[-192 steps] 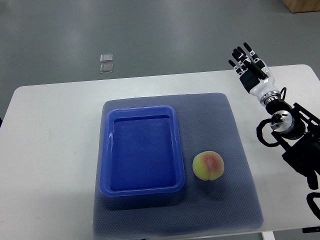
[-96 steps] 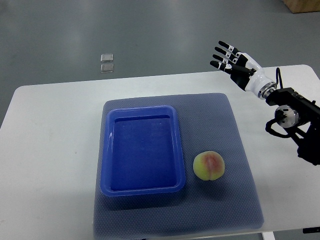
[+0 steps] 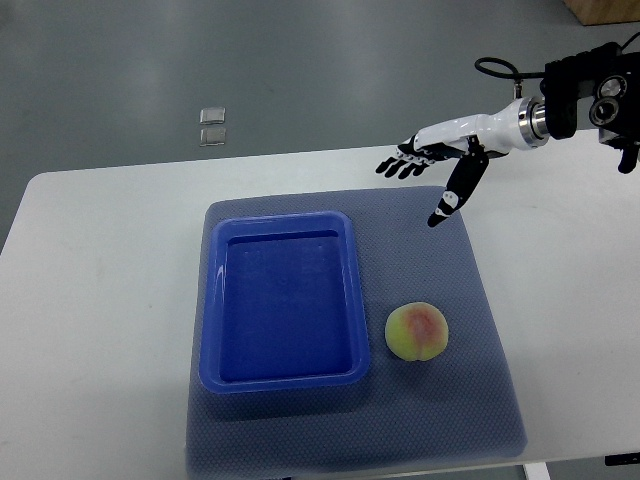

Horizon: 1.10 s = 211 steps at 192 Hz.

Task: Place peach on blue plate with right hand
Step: 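Reach the open right hand toward the peach beside the blue tray, then lower the right hand around the peach and close its fingers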

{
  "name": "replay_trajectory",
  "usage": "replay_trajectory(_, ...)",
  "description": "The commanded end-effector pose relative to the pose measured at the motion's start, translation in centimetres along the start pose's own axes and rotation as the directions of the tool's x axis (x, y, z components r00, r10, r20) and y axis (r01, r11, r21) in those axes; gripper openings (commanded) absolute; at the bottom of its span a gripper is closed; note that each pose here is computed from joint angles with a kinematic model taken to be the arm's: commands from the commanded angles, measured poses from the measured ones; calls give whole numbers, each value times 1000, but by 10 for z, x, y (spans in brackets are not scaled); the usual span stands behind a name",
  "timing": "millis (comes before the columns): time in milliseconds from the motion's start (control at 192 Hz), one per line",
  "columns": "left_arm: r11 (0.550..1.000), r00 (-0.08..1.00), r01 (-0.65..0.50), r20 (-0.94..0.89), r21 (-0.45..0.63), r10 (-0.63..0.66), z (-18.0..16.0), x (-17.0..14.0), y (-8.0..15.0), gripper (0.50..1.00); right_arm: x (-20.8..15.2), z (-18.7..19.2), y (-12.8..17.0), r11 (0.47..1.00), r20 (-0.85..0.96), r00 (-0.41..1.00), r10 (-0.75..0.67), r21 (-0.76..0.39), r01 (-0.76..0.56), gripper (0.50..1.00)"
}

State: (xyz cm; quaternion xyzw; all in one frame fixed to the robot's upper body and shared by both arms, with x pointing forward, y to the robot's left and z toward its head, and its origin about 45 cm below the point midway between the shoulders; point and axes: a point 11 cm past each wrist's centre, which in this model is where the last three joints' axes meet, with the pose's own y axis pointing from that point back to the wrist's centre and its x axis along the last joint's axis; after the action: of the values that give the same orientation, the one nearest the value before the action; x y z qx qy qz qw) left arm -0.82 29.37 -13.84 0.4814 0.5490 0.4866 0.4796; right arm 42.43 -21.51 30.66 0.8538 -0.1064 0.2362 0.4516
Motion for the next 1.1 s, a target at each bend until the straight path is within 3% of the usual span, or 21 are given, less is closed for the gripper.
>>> replay_trajectory(0, 1000, 1000, 22, 3, 1, -22, 0, -8, 0, 1000, -14, -14, 4, 992, -118, 987, -112, -77, 104, 932)
replay_trajectory(115, 1000, 1000, 28, 4, -1, -28, 0, -10, 0, 1000, -27, -26, 5, 979, -184, 966, -184, -121, 164, 930)
replay_trajectory(464, 1000, 1000, 23, -1, -1, -23, 1, -8, 0, 1000, -42, -56, -9, 983, -248, 951, -186, -62, 176, 930)
replay_trajectory(1095, 1000, 1000, 17, -5, -1, -17, 1, -6, 0, 1000, -88, -25, -33, 972, -140, 962, -235, -34, 233, 928)
